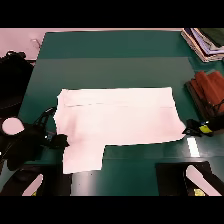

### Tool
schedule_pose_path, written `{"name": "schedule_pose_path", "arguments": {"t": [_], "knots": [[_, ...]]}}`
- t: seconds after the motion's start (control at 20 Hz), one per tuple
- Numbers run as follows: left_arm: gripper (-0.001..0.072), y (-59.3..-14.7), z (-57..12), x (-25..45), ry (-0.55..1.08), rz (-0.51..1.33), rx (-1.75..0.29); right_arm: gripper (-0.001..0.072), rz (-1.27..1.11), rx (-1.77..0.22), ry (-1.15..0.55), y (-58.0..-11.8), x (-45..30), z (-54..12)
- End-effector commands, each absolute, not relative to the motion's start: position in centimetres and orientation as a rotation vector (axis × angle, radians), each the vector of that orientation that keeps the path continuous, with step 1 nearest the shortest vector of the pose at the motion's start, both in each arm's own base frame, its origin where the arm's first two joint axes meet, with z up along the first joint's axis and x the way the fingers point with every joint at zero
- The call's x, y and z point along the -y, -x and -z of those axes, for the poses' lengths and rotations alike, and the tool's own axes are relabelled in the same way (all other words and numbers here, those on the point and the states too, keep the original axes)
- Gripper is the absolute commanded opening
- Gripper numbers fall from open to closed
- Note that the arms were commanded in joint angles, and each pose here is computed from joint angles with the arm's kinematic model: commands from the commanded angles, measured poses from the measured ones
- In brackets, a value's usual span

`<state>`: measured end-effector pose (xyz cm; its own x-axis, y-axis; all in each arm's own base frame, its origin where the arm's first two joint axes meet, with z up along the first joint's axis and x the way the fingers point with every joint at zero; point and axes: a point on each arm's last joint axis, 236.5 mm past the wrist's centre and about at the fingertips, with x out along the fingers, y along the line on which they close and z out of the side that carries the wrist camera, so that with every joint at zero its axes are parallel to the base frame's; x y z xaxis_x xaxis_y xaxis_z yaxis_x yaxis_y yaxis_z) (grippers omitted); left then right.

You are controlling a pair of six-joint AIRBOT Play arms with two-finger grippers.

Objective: Fold the shirts.

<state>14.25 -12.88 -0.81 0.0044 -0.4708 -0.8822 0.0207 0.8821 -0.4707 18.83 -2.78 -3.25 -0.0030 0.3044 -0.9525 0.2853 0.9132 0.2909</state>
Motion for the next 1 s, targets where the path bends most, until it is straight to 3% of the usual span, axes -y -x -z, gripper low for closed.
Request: {"name": "schedule_pose_path", "arguments": {"t": [0.0, 0.25, 0.7, 0.95], "knots": [[0.0028, -10.7, -1.5, 12.4, 0.366, 0.399, -1.554, 0.0017, 0.071, -1.61, -0.284, -15.9, 5.0, -0.6], [0.0027, -17.4, -3.7, 10.6, 0.286, 0.317, -1.32, 0.0015, 0.095, -1.519, -0.278, -18.3, 5.3, -2.8], [0.0028, -34.3, -3.5, 11.0, 0.232, 0.273, -1.176, 0.0015, -0.016, -1.573, -0.212, -30.0, 5.3, -1.3], [0.0029, -40.0, -2.2, 11.3, 0.231, 0.256, -1.159, 0.0016, -0.091, -1.566, -0.3, -35.0, 4.3, -0.2]]}}
